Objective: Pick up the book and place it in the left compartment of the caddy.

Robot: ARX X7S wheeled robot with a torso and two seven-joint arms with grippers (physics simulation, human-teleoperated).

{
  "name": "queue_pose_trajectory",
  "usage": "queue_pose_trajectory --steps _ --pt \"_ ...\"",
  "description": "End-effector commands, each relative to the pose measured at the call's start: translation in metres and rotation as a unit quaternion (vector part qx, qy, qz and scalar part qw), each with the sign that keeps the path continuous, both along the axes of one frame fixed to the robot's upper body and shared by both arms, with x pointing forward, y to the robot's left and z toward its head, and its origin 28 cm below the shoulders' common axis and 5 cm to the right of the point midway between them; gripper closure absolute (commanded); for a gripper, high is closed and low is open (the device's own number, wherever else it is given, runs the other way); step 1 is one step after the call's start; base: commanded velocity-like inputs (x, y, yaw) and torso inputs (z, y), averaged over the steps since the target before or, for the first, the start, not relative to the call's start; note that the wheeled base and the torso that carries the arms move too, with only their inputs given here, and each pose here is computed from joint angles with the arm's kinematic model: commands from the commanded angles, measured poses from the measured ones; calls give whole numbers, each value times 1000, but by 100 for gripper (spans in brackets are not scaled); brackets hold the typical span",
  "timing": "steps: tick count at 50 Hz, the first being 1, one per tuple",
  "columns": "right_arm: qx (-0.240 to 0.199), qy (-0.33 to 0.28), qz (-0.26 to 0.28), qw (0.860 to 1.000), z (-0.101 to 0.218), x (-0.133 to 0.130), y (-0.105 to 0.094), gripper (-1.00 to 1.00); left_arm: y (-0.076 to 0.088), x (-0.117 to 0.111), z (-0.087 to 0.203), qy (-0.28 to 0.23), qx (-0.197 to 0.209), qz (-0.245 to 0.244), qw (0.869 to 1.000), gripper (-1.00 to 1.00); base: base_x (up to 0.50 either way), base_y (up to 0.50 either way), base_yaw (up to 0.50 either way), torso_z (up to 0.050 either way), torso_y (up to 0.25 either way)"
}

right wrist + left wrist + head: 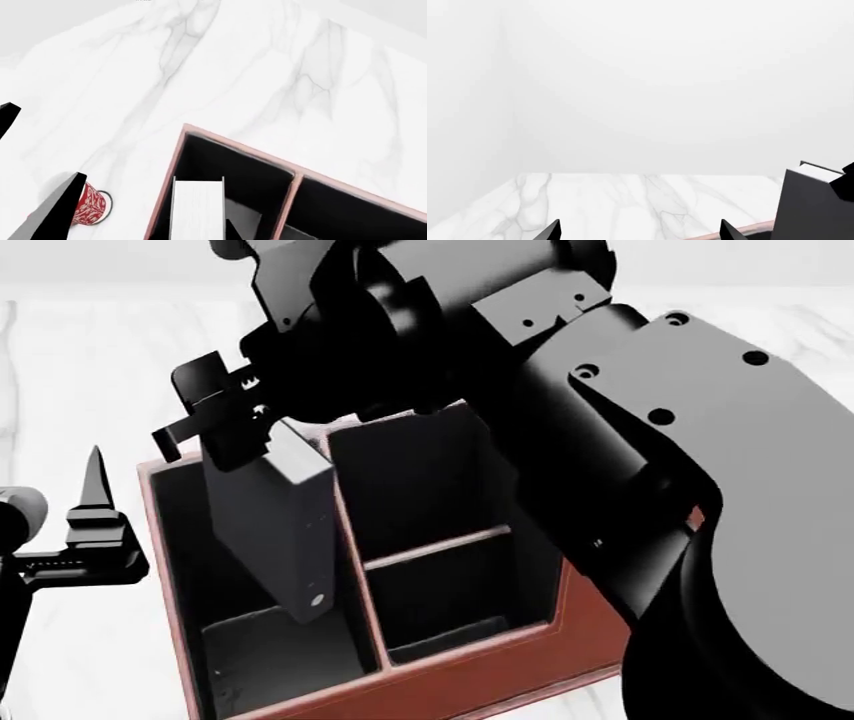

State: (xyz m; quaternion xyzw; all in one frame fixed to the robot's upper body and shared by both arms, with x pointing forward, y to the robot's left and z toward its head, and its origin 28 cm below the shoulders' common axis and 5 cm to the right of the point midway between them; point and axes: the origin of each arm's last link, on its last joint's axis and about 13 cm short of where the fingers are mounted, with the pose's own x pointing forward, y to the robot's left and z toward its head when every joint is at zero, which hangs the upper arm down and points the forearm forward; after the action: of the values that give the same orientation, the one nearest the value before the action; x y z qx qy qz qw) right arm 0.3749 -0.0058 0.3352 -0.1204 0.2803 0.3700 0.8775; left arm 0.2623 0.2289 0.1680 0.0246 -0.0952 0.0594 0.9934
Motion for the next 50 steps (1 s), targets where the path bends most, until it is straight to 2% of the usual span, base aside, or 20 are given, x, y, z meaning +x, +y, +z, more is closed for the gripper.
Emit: queue_pose_trajectory --steps 1,31,39,50 --pt "16 -24 8 1000 -13 6 5 100 1 0 0 0 0 1 1000 -100 0 0 0 0 0" --pt "59 -39 21 997 -78 18 13 100 1 0 0 0 0 0 1000 -100 0 0 0 0 1" --pt "50 -44 18 998 -85 19 12 100 1 0 0 0 0 0 1000 -100 0 0 0 0 1" --pt "24 -62 32 997 -113 21 11 100 1 0 -1 1 0 -1 1000 -100 0 0 0 0 1"
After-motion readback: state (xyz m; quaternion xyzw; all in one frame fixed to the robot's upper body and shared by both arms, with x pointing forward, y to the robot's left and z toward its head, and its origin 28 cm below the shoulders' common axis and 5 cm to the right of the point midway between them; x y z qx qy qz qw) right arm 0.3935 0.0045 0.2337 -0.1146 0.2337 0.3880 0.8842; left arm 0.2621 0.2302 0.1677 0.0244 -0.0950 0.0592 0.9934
